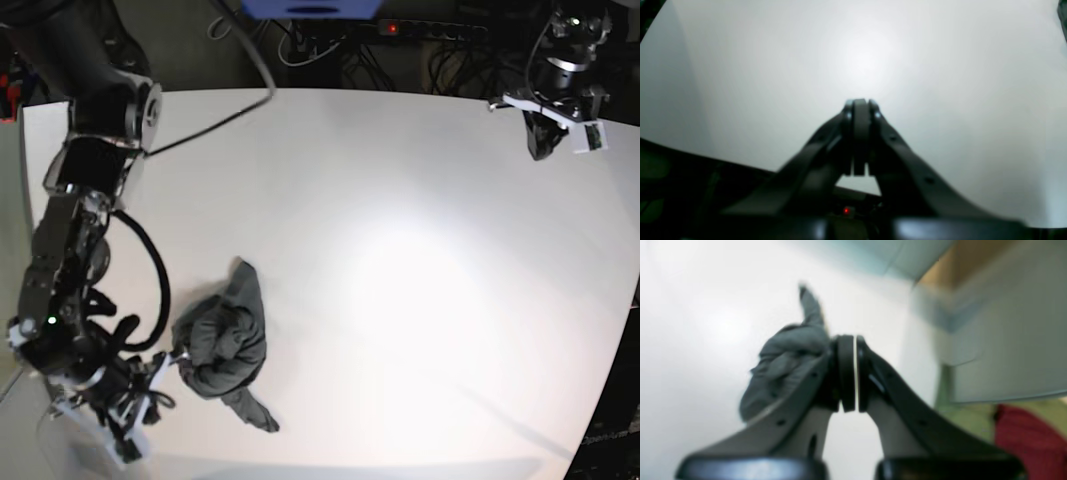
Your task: Layout the t-shirt on the table in an organized manner, then fold the t-shirt properly
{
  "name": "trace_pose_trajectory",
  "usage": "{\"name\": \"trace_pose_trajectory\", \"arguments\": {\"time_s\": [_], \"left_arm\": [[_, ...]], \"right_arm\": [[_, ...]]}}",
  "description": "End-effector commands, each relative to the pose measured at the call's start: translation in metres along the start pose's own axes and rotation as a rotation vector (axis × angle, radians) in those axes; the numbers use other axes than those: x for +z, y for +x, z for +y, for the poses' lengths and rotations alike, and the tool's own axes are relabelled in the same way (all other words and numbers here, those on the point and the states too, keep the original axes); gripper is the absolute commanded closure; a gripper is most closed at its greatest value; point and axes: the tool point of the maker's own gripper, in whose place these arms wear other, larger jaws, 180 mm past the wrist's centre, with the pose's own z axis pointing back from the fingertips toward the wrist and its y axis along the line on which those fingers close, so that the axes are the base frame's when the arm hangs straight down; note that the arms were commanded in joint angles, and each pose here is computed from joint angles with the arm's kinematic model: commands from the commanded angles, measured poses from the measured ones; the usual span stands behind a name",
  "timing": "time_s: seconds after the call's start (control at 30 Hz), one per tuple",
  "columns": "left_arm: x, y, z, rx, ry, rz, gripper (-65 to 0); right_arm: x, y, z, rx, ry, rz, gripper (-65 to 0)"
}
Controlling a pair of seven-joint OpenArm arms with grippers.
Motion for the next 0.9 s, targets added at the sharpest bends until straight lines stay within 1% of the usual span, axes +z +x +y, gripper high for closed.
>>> {"name": "trace_pose_trajectory", "arguments": {"time_s": [0.0,0.13,0.23,0.3,0.4,0.47,0.53,0.63,0.7,0.87], "left_arm": [[0.002,0.01,0.0,-0.008,-0.005,-0.034,-0.2],[0.002,0.01,0.0,-0.008,-0.005,-0.035,-0.2],[0.002,0.01,0.0,-0.008,-0.005,-0.035,-0.2],[0.002,0.01,0.0,-0.008,-0.005,-0.035,-0.2],[0.002,0.01,0.0,-0.008,-0.005,-0.035,-0.2],[0.002,0.01,0.0,-0.008,-0.005,-0.035,-0.2],[0.002,0.01,0.0,-0.008,-0.005,-0.035,-0.2],[0.002,0.01,0.0,-0.008,-0.005,-0.035,-0.2],[0.002,0.01,0.0,-0.008,-0.005,-0.035,-0.2],[0.002,0.01,0.0,-0.008,-0.005,-0.034,-0.2]], "right_arm": [[-0.002,0.007,0.003,-0.009,0.014,-0.047,0.0],[-0.028,-0.043,0.048,-0.024,0.136,0.032,0.0],[-0.039,-0.072,0.074,-0.021,0.205,0.106,-0.8],[-0.045,-0.088,0.087,-0.026,0.241,0.149,-4.5],[-0.055,-0.109,0.108,-0.069,0.297,0.214,-14.6],[-0.06,-0.121,0.115,-0.089,0.321,0.248,-21.1],[-0.064,-0.125,0.122,-0.109,0.336,0.244,-27.1],[-0.066,-0.124,0.132,-0.133,0.353,0.206,-31.8],[-0.069,-0.126,0.139,-0.15,0.37,0.208,-32.7],[-0.08,-0.14,0.149,-0.188,0.403,0.25,-32.7]]}}
